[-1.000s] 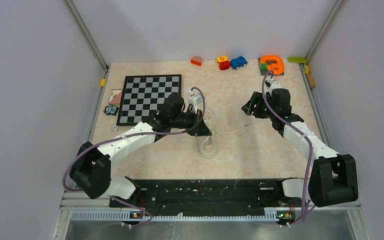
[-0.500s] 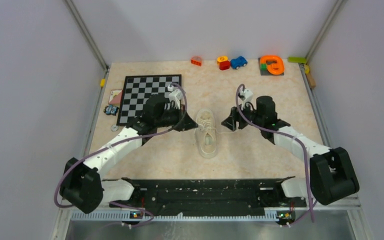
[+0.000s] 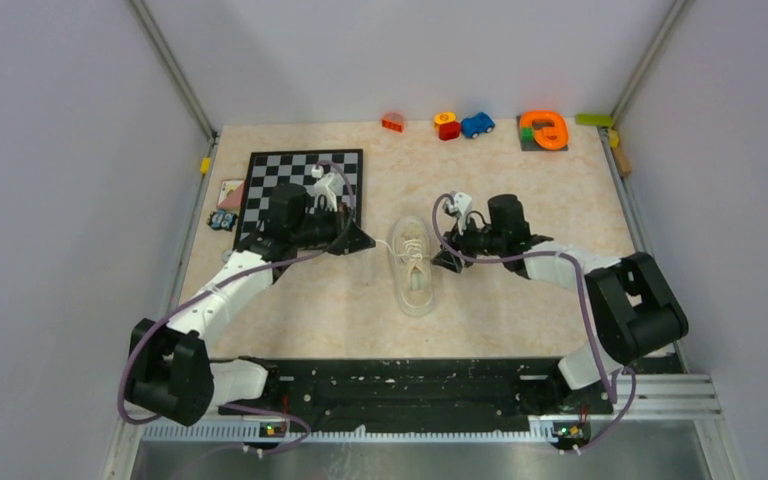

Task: Tie the shoes
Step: Tie the shoelace on the shoe.

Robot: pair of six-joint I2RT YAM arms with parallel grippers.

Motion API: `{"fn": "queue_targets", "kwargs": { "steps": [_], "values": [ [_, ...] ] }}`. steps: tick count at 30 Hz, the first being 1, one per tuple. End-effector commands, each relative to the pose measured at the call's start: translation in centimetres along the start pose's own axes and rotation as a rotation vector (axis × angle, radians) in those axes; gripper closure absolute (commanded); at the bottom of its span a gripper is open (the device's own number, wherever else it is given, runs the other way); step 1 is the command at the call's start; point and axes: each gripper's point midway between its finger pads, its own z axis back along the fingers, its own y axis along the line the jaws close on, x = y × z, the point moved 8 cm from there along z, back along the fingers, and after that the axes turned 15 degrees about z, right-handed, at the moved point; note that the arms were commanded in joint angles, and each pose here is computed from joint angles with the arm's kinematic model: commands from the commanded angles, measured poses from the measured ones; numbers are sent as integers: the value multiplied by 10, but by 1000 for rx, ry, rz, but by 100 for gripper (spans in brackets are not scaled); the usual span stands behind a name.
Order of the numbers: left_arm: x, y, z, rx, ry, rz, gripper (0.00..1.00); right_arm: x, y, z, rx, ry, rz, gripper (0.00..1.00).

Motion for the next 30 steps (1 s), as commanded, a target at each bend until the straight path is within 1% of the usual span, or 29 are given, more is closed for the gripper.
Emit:
{"fn": "queue_targets", "kwargs": {
  "steps": [1,7,11,14,17,19,21,23,25,28,30],
  "values": [
    [10,-11,1,-55,12,-58,100,30,-9,-19,39,-55,185,49],
    [17,-4,7,-21,-24,-54,100,28,-10,-32,77,-53,216,52],
    [25,-3,7,-26,-44,-52,100,26,-8,-40,162,-35,231,61],
    [29,-4,5,-28,-46,-52,100,25,-5,-44,204,-19,229,80],
    [33,-3,7,-11,-65,-50,100,30,-3,-39,200,-27,224,100],
    [36,0,10,-1,-84,-41,100,34,-5,-33,136,-14,193,100],
    [37,5,15,16,-110,-21,100,38,-6,-25,71,-3,108,100],
    [38,11,22,46,-160,10,100,38,-4,-15,37,12,51,100],
    [39,19,31,74,-230,40,100,34,-3,-4,-56,48,-28,100],
    [34,31,40,88,-300,58,100,24,-4,10,-155,80,-163,100],
    [31,32,40,63,-305,41,100,19,-2,15,-149,83,-233,100]
  ]
}}
